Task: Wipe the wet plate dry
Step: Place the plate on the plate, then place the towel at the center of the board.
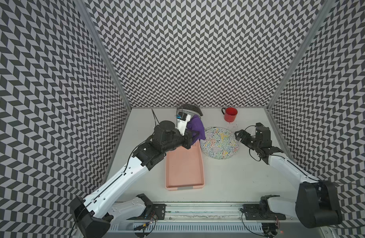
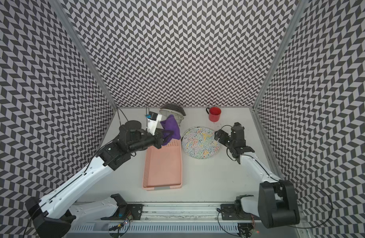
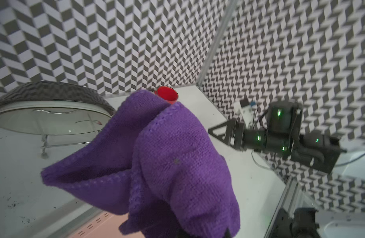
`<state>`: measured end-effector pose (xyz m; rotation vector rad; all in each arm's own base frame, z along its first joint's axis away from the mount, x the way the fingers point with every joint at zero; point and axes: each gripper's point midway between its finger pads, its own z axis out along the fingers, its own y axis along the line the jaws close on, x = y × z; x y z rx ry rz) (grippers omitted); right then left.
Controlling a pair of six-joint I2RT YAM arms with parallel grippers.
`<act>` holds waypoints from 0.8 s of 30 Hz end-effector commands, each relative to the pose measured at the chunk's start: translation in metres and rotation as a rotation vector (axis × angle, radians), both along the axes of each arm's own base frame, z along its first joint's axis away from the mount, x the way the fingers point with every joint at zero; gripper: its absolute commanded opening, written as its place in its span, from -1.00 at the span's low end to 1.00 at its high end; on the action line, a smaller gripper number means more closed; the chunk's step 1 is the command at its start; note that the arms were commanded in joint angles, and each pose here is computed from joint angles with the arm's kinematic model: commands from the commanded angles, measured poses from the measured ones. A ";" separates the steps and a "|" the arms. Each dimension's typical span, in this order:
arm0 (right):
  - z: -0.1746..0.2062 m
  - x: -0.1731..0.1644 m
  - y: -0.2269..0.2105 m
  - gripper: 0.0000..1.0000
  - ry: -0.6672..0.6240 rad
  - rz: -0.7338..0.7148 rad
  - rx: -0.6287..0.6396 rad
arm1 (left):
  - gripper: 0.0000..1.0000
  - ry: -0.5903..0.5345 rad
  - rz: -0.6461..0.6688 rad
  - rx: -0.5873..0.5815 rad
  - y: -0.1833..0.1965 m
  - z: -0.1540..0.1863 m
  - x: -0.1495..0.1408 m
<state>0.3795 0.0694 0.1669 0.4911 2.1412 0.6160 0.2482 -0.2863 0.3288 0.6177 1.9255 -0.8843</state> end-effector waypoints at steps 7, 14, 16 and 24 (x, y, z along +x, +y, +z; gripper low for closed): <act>0.050 0.010 -0.007 0.85 -0.154 -0.043 0.008 | -0.99 -0.178 -0.311 0.428 -0.063 -0.127 -0.065; 0.033 -0.001 -0.007 0.85 -0.097 -0.039 0.010 | 0.04 -0.127 -0.229 0.583 -0.053 -0.181 -0.049; 0.035 -0.003 -0.010 0.86 -0.111 -0.055 0.002 | 0.28 -0.147 -0.208 0.540 -0.055 -0.168 -0.046; 0.060 0.002 -0.026 0.88 -0.217 -0.116 -0.055 | 1.00 -0.296 0.054 0.194 -0.021 -0.043 -0.011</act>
